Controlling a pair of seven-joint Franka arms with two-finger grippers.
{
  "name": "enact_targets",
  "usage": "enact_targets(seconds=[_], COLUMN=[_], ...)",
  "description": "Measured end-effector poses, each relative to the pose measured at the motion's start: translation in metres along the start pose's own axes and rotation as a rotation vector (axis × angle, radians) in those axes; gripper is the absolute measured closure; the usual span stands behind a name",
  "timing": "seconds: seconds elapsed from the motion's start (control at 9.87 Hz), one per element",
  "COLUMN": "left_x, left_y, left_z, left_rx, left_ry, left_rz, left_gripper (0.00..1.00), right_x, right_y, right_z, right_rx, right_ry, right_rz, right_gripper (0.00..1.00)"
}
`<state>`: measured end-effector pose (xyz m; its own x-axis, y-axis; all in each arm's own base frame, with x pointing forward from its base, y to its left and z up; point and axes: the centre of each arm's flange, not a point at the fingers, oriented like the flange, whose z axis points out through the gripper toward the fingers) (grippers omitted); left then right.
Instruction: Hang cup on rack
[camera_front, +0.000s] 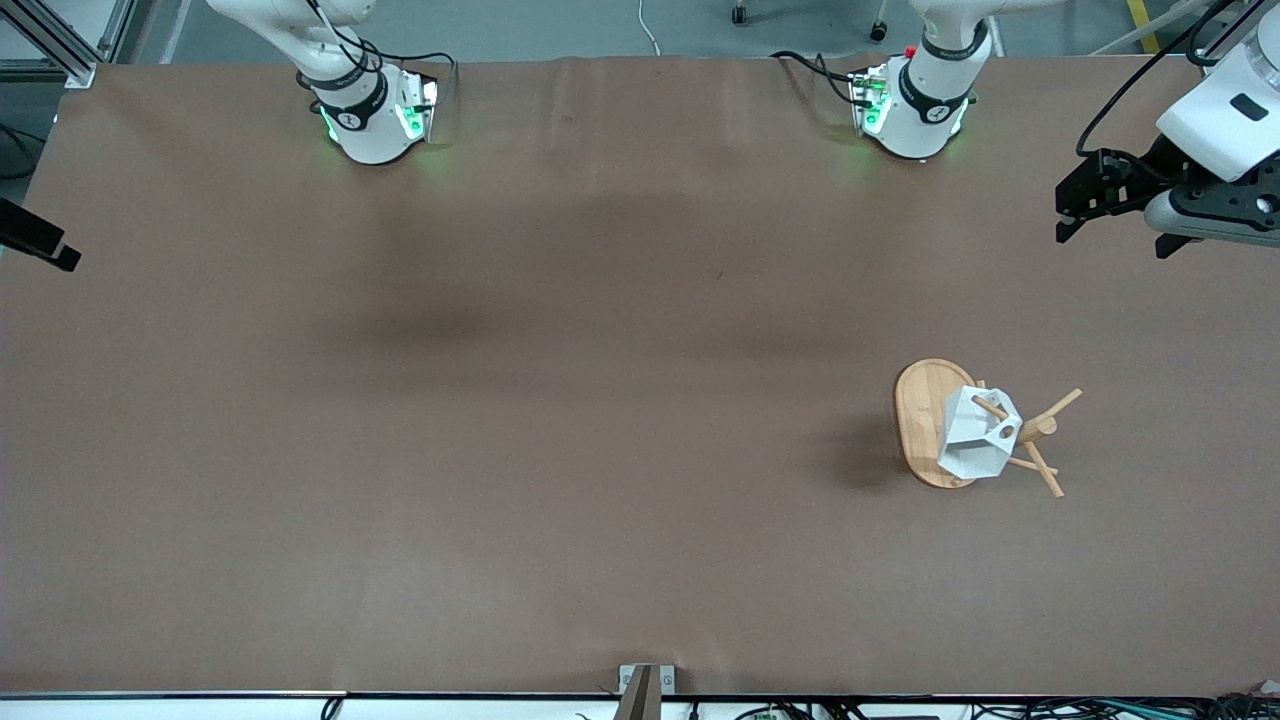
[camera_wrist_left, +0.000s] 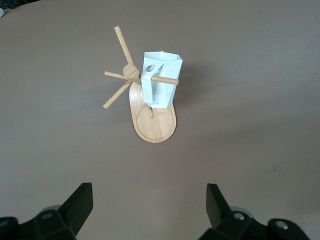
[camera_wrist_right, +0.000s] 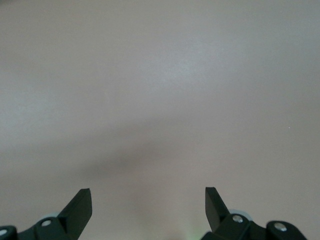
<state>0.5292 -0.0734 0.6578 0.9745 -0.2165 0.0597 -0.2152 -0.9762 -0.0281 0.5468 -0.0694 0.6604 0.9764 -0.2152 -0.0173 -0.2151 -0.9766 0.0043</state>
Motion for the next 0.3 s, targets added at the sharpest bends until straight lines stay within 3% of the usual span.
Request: enact_targets(seconds=[0.3], left_x=[0.001], left_y=[-0.0022], left_z=[-0.0057], left_rx=[-0.001], left_ry=[0.004], left_rz=[-0.003], left_gripper=[0.0], right_x=[0.0], right_y=[0.0001], right_z=[0.0], right_rx=[0.0], right_ry=[0.0], right_rz=[0.0], right_gripper=[0.0])
